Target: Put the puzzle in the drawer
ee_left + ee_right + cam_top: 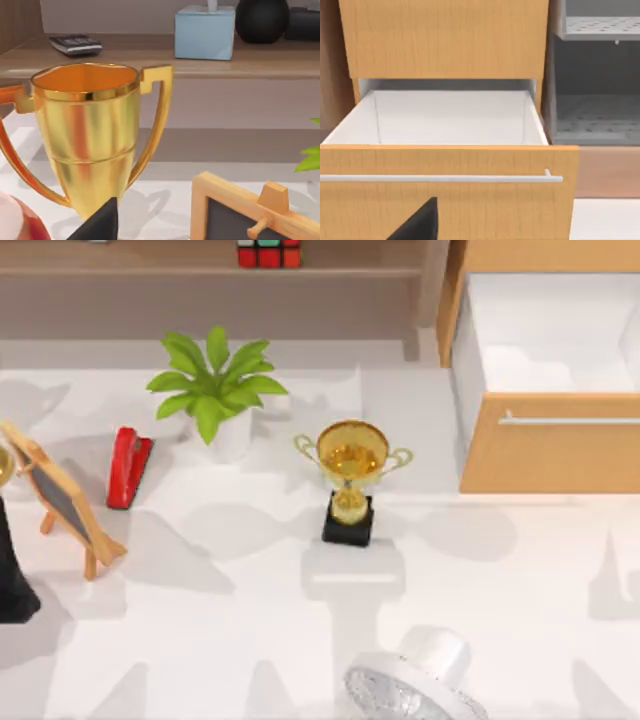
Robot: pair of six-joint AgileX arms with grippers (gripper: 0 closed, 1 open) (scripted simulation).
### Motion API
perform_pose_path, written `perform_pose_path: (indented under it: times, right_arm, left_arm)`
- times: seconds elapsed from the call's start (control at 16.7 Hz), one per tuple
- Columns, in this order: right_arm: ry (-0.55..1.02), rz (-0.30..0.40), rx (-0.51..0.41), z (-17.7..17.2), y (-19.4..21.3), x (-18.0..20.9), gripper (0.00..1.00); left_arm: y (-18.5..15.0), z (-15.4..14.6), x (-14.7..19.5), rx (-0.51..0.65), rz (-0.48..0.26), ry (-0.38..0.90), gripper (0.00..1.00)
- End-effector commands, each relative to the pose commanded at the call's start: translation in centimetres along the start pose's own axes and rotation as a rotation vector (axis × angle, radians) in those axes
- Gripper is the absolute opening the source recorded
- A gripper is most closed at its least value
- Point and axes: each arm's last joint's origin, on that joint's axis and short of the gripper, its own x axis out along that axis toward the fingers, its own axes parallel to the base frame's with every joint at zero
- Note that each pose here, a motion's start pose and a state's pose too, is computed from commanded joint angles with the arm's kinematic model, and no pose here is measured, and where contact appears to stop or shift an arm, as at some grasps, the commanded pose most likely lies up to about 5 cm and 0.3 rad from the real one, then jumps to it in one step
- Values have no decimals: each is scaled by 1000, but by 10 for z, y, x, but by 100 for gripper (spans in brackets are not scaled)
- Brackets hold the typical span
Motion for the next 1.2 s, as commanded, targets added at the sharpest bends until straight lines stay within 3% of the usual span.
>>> perform_pose_path:
  times: [0.3, 0.6, 0.84, 1.2]
  right_arm:
    - [-16, -4, -1, 13, 2, 1, 100]
    - [-63, -10, 1, 80, 14, 18, 100]
    - [-36, -12, -2, 133, 38, 68, 100]
    - [5, -7, -16, 158, 99, 153, 100]
  left_arm:
    - [0, 0, 0, 0, 0, 0, 100]
    - [0, 0, 0, 0, 0, 0, 100]
    - [0, 0, 0, 0, 0, 0, 100]
    - [0, 0, 0, 0, 0, 0, 100]
